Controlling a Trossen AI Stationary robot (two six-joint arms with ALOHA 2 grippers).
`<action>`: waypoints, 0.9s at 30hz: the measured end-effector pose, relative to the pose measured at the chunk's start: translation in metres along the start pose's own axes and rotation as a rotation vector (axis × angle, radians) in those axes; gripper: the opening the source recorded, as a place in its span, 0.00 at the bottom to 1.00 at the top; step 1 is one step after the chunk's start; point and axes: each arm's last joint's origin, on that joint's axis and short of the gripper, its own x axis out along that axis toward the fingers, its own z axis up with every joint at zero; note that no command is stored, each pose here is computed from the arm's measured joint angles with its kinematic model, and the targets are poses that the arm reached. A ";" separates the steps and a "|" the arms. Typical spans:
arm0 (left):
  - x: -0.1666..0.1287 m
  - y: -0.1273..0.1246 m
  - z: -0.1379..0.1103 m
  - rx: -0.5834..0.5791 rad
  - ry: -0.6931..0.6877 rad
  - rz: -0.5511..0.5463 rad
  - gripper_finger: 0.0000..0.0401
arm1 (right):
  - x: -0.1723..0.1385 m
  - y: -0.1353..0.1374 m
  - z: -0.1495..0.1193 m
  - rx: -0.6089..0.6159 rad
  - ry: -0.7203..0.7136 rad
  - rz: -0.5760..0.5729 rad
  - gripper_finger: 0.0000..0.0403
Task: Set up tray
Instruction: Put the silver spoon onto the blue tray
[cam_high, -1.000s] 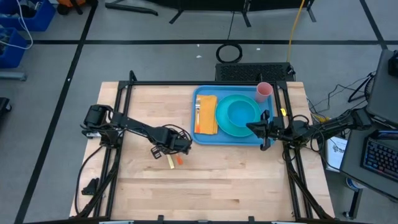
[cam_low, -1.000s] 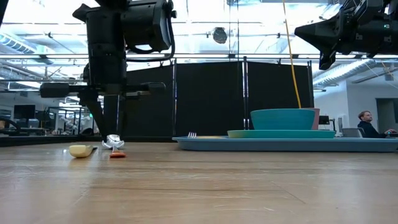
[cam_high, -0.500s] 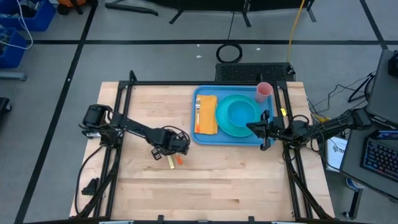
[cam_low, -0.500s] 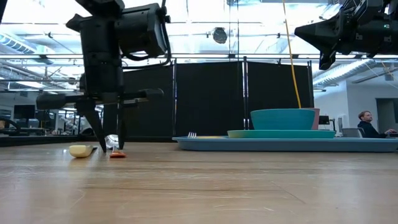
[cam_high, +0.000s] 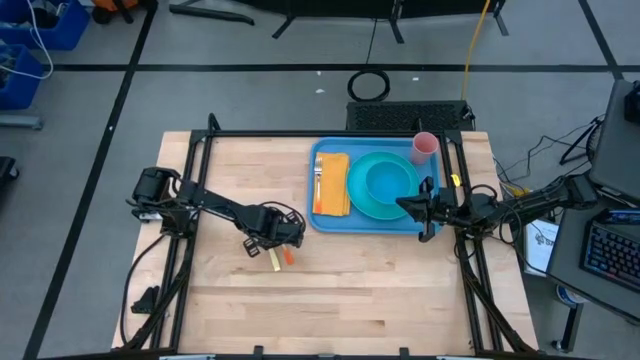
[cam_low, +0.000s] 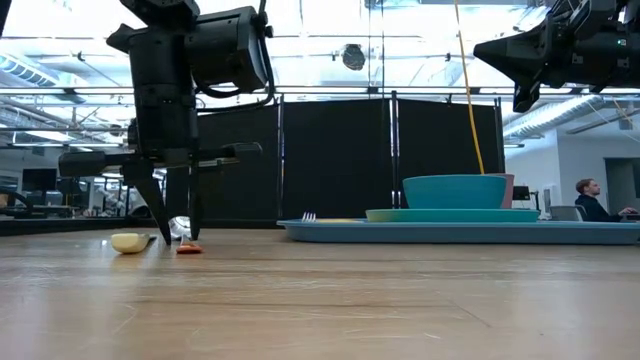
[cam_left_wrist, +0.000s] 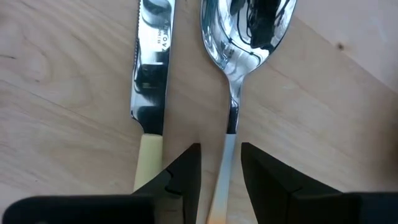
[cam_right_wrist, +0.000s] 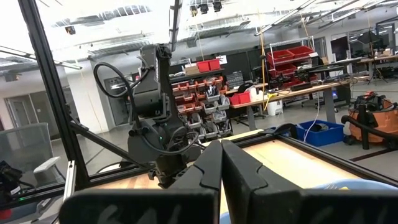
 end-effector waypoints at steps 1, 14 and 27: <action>0.000 0.000 0.000 0.000 0.001 0.003 0.29 | 0.000 0.000 0.000 0.000 0.000 0.000 0.00; 0.001 0.001 0.001 0.020 -0.001 0.014 0.23 | 0.000 0.000 0.000 0.000 0.000 0.000 0.00; 0.001 0.002 0.001 0.047 -0.020 0.007 0.04 | 0.000 0.000 0.000 0.000 0.000 0.000 0.00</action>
